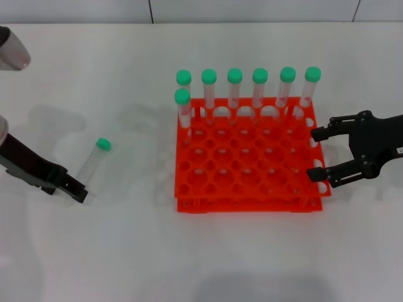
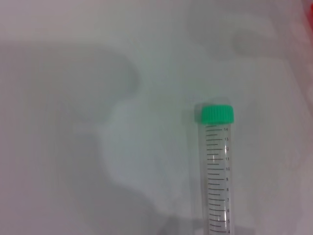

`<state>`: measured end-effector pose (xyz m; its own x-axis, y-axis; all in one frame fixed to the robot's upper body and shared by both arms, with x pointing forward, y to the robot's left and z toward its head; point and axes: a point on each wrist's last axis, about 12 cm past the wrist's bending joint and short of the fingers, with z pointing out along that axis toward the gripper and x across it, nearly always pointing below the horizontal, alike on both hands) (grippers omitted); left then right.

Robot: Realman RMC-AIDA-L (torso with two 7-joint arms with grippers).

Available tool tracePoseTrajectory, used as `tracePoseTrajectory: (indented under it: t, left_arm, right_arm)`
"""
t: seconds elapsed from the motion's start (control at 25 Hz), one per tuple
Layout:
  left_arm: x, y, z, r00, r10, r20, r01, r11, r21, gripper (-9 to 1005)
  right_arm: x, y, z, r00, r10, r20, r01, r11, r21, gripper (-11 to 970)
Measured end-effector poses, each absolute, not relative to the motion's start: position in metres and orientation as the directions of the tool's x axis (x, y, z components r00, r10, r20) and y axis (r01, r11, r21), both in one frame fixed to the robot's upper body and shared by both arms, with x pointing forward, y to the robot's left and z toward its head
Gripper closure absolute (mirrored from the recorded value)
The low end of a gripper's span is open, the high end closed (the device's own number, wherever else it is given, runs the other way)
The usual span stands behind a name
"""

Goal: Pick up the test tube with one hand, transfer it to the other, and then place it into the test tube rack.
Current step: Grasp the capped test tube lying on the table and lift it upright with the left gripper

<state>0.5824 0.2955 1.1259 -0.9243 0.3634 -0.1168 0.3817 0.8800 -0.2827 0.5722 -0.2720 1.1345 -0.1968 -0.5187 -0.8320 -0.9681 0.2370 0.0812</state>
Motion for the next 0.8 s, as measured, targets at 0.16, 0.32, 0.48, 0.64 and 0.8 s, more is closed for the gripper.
tracePoseTrajectory:
  t: [0.16,0.32,0.48,0.64,0.8]
  left_arm:
    - [0.5822,0.2933,1.1219,-0.925,0.364,-0.106,0.379,0.879,-0.289,269]
    - [0.5837,0.2901,1.1222,-0.923,0.368,-0.109,0.384,0.876,-0.291,270]
    - [0.5846,0.2892,1.1228,-0.925,0.365,-0.109,0.381,0.878,-0.290,270]
    - [0.5849,0.2887,1.1230,-0.926,0.361,-0.107,0.376,0.880,-0.290,271]
    - [0.5845,0.2871,1.1218,-0.927,0.363,-0.094,0.374,0.884,-0.280,299]
  right_arm:
    - [0.5722,-0.2704,1.1343,-0.195,-0.520,-0.832,-0.969,0.233,0.082,104]
    - [0.5720,-0.2703,1.1338,-0.198,-0.520,-0.831,-0.969,0.233,0.084,104]
    - [0.5720,-0.2705,1.1337,-0.199,-0.519,-0.831,-0.968,0.235,0.085,104]
    - [0.5715,-0.2714,1.1332,-0.201,-0.519,-0.831,-0.968,0.237,0.086,104]
    - [0.5717,-0.2715,1.1334,-0.201,-0.519,-0.831,-0.968,0.237,0.086,104]
